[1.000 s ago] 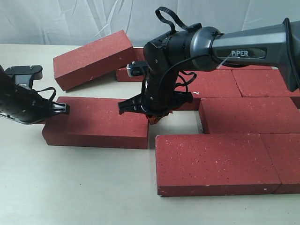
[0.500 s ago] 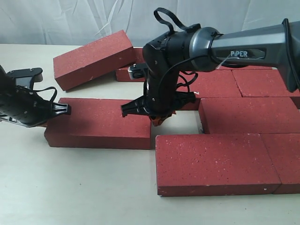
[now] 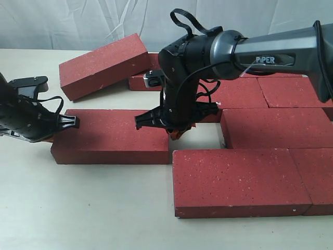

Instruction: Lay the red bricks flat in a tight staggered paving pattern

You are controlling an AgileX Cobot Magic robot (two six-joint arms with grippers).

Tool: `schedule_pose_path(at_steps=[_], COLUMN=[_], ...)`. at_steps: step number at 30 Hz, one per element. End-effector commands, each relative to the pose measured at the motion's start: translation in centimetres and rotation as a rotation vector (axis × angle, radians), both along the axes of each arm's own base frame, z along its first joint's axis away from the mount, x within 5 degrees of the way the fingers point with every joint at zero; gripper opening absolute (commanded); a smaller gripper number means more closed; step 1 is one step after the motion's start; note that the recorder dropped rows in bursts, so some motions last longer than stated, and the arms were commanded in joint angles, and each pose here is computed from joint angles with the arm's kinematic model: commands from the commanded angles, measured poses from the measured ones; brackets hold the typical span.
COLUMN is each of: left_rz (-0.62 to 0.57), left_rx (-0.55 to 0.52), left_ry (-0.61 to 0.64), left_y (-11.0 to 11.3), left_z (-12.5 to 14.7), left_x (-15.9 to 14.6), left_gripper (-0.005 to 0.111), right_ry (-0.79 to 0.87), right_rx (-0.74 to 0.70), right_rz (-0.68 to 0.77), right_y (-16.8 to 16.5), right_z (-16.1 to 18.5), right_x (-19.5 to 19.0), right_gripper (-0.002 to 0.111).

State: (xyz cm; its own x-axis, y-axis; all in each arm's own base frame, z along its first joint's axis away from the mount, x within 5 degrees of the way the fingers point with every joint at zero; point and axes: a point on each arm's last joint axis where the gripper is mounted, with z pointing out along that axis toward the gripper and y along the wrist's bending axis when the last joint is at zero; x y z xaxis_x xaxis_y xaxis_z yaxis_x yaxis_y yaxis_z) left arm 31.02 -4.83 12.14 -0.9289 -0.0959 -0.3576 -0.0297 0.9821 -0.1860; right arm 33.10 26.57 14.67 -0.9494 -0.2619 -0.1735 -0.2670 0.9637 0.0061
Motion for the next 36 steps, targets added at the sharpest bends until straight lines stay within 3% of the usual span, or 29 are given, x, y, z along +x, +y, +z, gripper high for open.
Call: schedule_pose_path(at_steps=[1,6,19,27,36], left_rz=[0.001,-0.01,-0.136,-0.129,-0.148], left_rx=[-0.006,-0.008,-0.002,-0.008,0.018], left_ry=[-0.004,0.0,-0.008,-0.011,-0.019], left_y=[-0.1,-0.4,-3.8,-3.8,-3.3], left_z=[-0.1,-0.1,-0.1,-0.1,-0.1], left_x=[0.1,0.0,-0.7,-0.7,-0.5], left_gripper=[0.0,0.0,0.0,0.0,0.0], right_ry=[0.01,0.016,0.006,-0.042,-0.163], right_rx=[0.027,0.015,-0.012,-0.15,-0.248], right_rz=[0.019,0.019,0.012,-0.001,-0.045], right_y=[0.6,0.5,0.2,-1.1,-2.9], right_z=[0.2,0.2,0.2,0.5,4.6], right_x=[-0.4,-0.4,-0.2,0.1,0.2], right_gripper=[-0.001,-0.001,-0.001,-0.001,-0.001])
